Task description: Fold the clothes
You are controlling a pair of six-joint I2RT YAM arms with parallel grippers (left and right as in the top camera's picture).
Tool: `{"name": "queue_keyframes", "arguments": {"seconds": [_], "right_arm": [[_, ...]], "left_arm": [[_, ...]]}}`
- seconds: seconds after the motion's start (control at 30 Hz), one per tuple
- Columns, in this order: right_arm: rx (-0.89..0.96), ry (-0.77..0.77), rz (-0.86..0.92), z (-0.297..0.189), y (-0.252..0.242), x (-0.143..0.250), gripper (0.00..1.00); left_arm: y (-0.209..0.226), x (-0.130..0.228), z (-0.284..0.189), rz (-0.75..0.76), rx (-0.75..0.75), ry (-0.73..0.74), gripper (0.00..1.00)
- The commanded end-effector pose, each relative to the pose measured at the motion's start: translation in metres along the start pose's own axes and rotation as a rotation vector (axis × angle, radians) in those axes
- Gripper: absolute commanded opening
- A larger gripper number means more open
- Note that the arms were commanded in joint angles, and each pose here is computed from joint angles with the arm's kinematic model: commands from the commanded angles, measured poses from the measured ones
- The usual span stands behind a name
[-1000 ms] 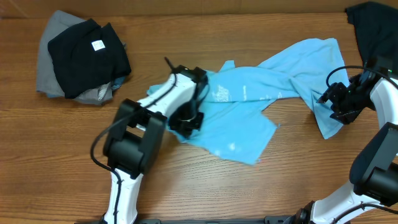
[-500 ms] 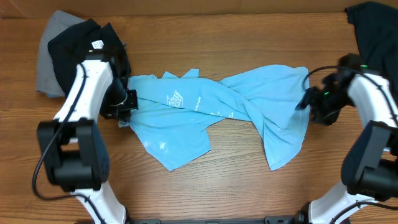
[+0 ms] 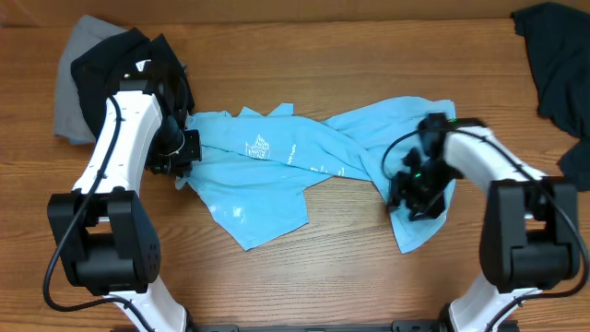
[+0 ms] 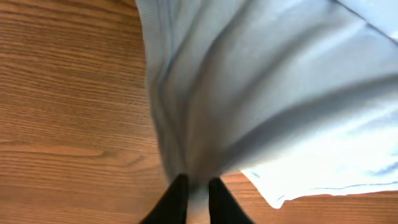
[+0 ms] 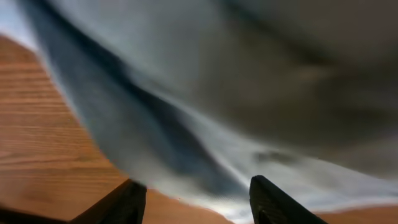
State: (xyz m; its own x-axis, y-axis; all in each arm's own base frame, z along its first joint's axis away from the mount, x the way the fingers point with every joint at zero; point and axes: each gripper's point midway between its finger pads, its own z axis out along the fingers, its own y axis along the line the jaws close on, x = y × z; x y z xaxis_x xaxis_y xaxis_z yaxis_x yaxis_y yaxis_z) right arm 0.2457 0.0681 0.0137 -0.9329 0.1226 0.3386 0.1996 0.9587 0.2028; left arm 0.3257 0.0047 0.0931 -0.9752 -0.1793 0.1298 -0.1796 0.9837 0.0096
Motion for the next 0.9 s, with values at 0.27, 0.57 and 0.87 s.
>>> {"name": "queue_keyframes", "arguments": {"seconds": [0.27, 0.57, 0.87], "right_arm": [[0.312, -0.145, 0.245, -0.013, -0.036, -0.004, 0.04], [0.238, -0.507, 0.227, -0.139, -0.012, -0.03, 0.04], [0.262, -0.732, 0.334, -0.208, -0.038, -0.05, 0.04]], "left_arm": [[0.008, 0.006, -0.004, 0.025, -0.025, 0.009, 0.04], [-0.065, 0.028, 0.007, 0.211, 0.199, 0.065, 0.29], [-0.102, 0.079, 0.079, 0.326, 0.147, 0.153, 0.44]]}}
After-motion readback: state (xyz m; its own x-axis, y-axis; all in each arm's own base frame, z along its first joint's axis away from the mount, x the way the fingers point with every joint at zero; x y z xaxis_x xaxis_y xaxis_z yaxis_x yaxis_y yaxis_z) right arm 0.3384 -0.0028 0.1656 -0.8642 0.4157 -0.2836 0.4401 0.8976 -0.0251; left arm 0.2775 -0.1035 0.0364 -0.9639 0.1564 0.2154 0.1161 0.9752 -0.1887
